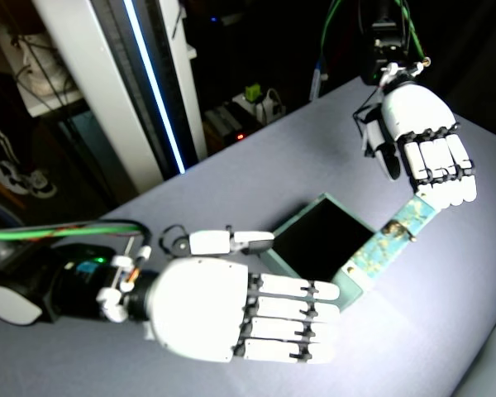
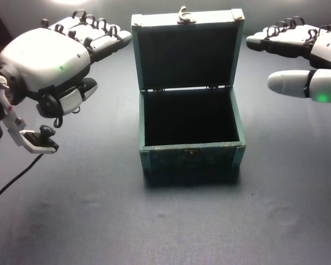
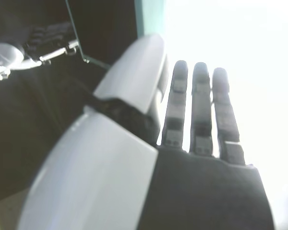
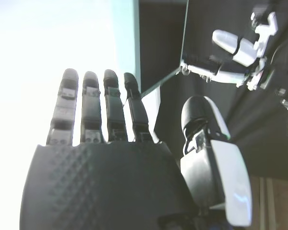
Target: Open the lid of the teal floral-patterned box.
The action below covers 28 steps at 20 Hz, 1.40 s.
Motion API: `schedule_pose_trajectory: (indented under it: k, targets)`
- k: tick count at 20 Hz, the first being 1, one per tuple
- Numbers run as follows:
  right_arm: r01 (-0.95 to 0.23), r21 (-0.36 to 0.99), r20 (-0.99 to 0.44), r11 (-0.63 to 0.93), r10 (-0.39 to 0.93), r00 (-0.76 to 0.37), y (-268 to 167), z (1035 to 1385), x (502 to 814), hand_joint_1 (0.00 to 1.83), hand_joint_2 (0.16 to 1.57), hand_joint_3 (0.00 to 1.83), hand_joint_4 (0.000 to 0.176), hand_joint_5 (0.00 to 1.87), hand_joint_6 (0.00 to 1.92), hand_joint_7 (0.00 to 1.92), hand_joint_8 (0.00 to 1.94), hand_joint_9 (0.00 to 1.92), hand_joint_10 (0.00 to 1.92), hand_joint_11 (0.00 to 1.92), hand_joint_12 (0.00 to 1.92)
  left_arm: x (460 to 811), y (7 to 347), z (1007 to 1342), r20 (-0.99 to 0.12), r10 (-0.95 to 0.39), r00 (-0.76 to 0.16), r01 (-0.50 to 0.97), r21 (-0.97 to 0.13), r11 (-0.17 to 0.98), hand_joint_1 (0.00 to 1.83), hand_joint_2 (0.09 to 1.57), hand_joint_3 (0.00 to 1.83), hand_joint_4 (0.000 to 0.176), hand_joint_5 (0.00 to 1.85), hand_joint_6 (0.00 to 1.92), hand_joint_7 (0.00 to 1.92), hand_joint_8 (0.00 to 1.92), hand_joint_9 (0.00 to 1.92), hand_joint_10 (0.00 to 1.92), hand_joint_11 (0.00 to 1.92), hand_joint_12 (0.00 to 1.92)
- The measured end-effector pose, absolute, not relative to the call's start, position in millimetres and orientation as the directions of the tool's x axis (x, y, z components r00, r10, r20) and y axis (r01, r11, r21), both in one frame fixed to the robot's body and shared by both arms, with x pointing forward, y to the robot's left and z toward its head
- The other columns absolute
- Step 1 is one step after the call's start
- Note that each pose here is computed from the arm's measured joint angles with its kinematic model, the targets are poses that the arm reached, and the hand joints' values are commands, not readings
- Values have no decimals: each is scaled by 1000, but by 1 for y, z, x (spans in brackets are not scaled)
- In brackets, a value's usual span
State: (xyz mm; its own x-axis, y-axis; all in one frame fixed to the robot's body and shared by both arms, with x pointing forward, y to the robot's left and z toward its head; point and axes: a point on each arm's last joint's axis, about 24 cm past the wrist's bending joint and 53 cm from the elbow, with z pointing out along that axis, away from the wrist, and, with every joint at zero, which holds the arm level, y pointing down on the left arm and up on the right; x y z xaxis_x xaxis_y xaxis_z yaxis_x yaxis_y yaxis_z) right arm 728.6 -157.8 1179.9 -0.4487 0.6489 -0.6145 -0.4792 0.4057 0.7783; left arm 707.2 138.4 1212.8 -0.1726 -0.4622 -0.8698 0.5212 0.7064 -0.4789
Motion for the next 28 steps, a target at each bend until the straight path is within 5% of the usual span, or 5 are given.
schedule_pose_trajectory:
  k: [20, 21, 22, 26, 28]
  targets:
    - [-791, 611, -462, -17, 804, -374, -176, 1295, 592, 543, 1434, 0, 110, 241, 8, 187, 1, 161, 0, 3, 354, 595, 199, 1295, -609, -792, -25, 736, -548, 398, 519, 1371, 0, 0, 111, 0, 249, 6, 218, 7, 148, 75]
    - [-804, 594, -469, -41, 794, -387, -173, 1296, 583, 683, 1332, 0, 49, 329, 7, 250, 2, 193, 3, 0, 423, 596, 201, 1295, -589, -807, -46, 737, -565, 371, 606, 1431, 0, 130, 366, 1415, 231, 2, 161, 2, 85, 49]
    - [-807, 588, -470, -55, 789, -396, -171, 1296, 578, 833, 1291, 0, 0, 501, 21, 318, 6, 226, 4, 0, 368, 594, 201, 1294, -572, -818, -60, 742, -574, 347, 251, 1436, 0, 7, 292, 666, 211, 4, 132, 3, 31, 20]
    - [-810, 585, -455, -43, 809, -372, -182, 1309, 572, 624, 1369, 0, 0, 559, 24, 430, 15, 344, 14, 0, 321, 597, 194, 1287, -507, -852, -129, 749, -613, 251, 29, 1333, 0, 0, 219, 9, 173, 0, 155, 0, 71, 48]
    - [-831, 554, -457, -53, 815, -357, -186, 1323, 565, 1088, 1323, 4, 0, 509, 1584, 723, 1137, 770, 68, 345, 985, 594, 198, 1284, -451, -879, -158, 733, -650, 202, 182, 1322, 0, 2, 204, 13, 208, 13, 168, 7, 4, 140]
